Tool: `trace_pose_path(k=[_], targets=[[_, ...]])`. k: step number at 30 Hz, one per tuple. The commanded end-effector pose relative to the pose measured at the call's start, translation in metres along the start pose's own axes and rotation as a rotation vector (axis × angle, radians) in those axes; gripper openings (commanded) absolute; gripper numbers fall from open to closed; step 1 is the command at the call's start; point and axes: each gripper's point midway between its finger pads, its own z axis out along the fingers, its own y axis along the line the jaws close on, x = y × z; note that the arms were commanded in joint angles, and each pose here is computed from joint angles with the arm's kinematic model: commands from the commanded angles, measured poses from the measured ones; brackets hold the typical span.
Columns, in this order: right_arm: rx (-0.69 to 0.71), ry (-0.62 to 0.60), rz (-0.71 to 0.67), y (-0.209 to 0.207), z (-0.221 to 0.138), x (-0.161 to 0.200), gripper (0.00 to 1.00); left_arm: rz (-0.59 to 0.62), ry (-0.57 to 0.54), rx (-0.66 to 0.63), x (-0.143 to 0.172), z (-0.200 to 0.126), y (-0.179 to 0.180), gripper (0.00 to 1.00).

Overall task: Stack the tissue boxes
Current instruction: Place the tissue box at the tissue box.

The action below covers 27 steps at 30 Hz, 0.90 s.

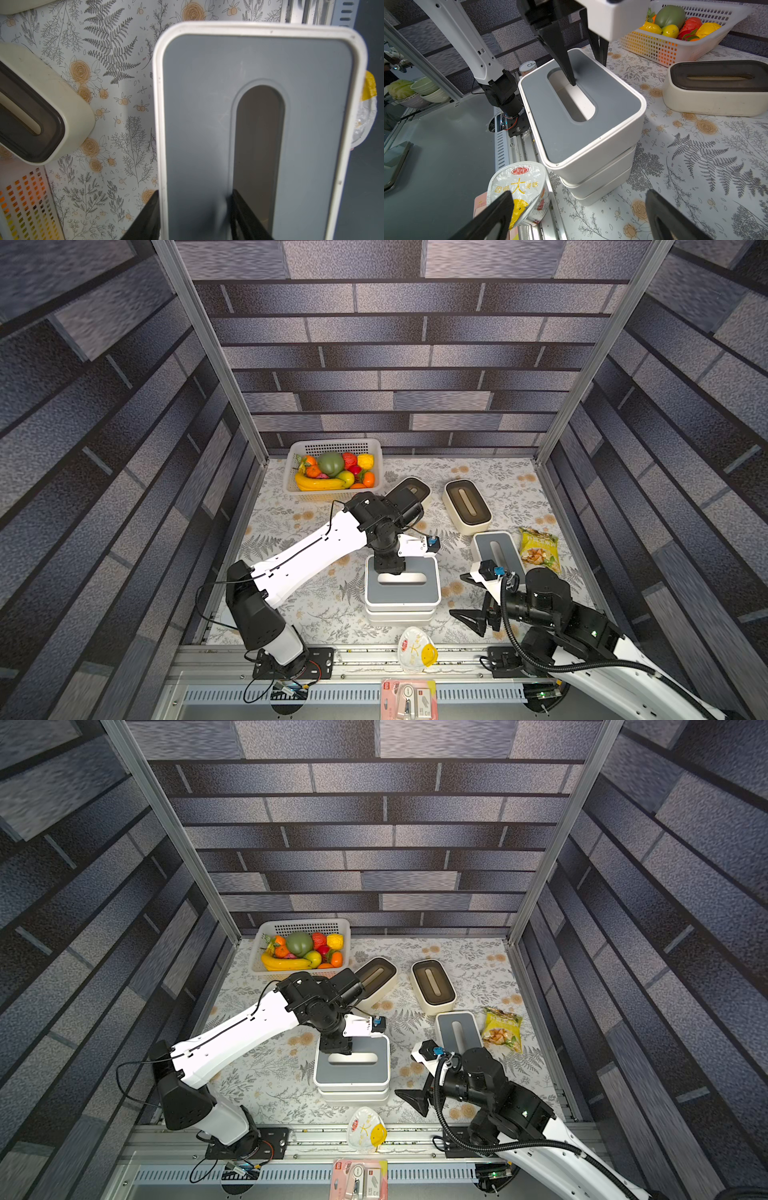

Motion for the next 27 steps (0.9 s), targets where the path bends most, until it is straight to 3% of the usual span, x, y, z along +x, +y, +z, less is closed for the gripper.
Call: trace_pose_path(k=[1,27], targets=[[-0.018,0.006,-0.005,0.0029,0.0006,0.0004,1.0,-0.002,-0.048,-0.031,-0.0025,-0.0143,-0.0038,0.43],[-0.044,0.029,0.001,0.0064,0.0046,0.004,1.0,0.011,-0.05,-0.016,0.0003,-0.0068,-0.0069,0.44]])
